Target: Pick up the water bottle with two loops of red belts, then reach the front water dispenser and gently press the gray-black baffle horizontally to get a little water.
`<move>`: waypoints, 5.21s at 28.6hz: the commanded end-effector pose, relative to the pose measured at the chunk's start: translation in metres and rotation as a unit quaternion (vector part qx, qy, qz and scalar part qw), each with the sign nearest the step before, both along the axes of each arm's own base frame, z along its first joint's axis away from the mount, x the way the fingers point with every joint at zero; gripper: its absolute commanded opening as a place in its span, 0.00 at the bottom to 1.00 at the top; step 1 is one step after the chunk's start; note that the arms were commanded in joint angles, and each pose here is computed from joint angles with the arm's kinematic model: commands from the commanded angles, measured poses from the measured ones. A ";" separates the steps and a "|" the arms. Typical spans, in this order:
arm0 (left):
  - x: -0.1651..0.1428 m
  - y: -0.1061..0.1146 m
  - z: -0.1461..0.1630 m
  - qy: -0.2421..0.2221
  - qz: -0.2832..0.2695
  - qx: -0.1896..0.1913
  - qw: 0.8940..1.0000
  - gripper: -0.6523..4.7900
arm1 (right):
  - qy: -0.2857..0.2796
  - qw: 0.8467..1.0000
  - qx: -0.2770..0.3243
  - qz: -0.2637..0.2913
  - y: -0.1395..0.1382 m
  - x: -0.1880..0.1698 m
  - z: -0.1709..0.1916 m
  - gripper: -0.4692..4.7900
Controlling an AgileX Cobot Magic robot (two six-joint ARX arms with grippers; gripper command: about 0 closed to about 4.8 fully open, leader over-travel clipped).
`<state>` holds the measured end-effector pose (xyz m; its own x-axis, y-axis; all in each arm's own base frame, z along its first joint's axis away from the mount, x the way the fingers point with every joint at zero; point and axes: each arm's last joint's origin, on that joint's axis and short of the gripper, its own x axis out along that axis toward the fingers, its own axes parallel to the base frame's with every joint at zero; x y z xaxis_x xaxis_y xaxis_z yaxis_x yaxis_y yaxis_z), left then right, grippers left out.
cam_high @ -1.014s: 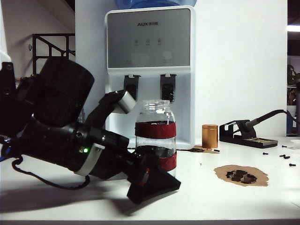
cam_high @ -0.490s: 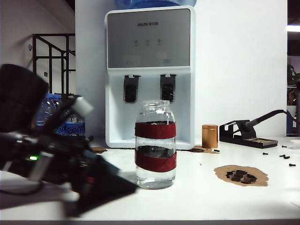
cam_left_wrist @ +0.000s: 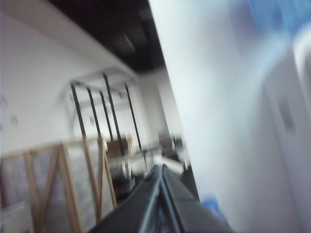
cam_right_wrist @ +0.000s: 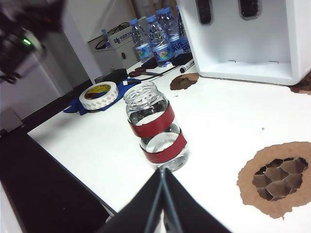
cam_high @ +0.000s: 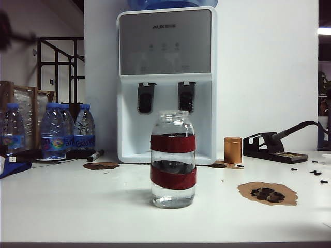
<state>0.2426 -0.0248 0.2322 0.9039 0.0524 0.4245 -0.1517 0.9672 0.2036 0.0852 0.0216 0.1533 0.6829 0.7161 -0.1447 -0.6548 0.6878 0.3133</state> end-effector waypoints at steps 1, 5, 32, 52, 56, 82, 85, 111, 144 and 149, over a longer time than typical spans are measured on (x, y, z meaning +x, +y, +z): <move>-0.012 0.007 0.010 0.011 0.013 -0.007 1.000 0.11 | -0.009 1.000 -0.001 -0.001 0.000 0.000 0.002 0.09; -0.021 0.018 0.003 0.137 0.022 -0.073 0.988 0.11 | -0.009 1.000 -0.001 -0.001 0.000 0.000 0.002 0.09; -0.116 0.023 -0.049 0.181 -0.036 -0.136 0.973 0.11 | -0.008 1.000 0.000 -0.001 0.000 0.000 0.002 0.09; -0.147 0.022 -0.083 0.292 -0.045 -0.062 0.953 0.11 | -0.008 1.000 0.000 0.001 0.000 0.000 0.002 0.09; -0.146 0.022 -0.082 0.291 -0.034 -0.045 0.955 0.11 | -0.008 1.000 0.000 0.000 0.000 0.000 0.002 0.09; -0.146 0.022 -0.082 0.291 -0.042 -0.044 0.955 0.11 | -0.008 1.000 0.000 0.000 0.000 0.000 0.002 0.09; -0.146 0.022 -0.082 0.291 -0.042 -0.044 0.955 0.11 | -0.008 1.000 0.000 0.000 0.000 0.000 0.002 0.09; -0.146 0.022 -0.082 0.291 -0.042 -0.044 0.955 0.11 | -0.008 1.000 0.000 0.000 0.000 0.000 0.002 0.09; -0.146 0.022 -0.082 0.291 -0.042 -0.044 0.955 0.11 | -0.008 1.000 0.000 0.000 0.000 0.000 0.002 0.09; -0.146 0.022 -0.082 0.291 -0.042 -0.044 0.955 0.11 | -0.008 1.000 0.000 0.000 0.000 0.000 0.002 0.09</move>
